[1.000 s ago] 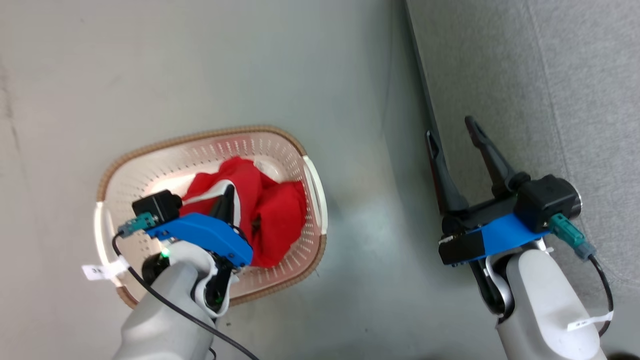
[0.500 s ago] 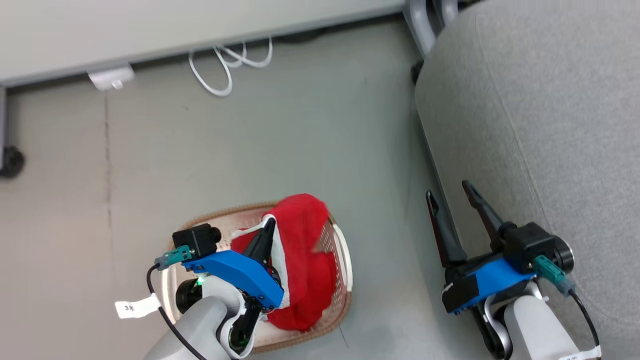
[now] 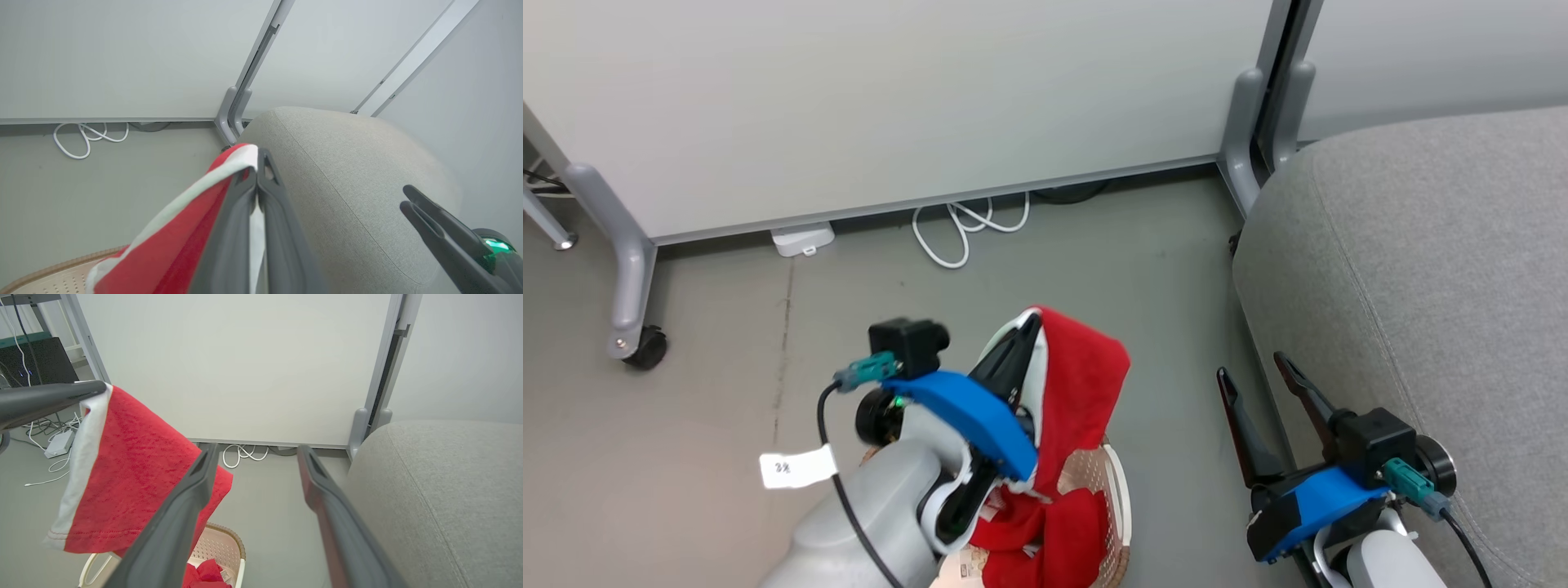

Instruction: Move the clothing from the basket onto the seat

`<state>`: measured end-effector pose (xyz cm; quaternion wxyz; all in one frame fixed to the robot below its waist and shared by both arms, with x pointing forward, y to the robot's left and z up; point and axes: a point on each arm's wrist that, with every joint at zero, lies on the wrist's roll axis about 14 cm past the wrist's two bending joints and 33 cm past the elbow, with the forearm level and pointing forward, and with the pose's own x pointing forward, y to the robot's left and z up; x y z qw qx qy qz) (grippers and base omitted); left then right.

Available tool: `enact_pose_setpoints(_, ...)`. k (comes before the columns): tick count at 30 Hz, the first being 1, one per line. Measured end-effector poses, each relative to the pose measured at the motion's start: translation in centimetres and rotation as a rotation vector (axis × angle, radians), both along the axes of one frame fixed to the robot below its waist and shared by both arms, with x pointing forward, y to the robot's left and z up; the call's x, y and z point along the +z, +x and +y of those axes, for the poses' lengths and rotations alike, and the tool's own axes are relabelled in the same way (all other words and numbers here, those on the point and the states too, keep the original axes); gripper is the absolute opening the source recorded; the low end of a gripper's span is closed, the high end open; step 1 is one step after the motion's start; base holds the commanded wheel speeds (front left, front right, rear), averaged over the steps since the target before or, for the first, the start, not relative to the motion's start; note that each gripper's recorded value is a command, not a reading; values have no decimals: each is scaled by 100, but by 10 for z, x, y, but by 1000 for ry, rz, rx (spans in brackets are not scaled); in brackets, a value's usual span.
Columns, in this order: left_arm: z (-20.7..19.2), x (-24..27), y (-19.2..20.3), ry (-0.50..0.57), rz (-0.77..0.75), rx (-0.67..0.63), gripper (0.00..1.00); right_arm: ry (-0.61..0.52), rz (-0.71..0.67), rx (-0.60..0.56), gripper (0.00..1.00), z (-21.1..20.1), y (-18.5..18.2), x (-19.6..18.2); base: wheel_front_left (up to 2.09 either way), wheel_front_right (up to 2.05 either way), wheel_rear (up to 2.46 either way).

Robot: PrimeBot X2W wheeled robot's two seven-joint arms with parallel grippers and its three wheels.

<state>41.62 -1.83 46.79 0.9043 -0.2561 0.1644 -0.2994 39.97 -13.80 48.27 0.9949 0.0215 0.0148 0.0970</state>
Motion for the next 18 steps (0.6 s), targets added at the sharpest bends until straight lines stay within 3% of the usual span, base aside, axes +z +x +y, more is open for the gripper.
enact_pose_setpoints(18, -41, 99, 8, 19, -289, -106, 0, -1, -27, 57, 100, 19, -17, 15, 0, 0, 0)
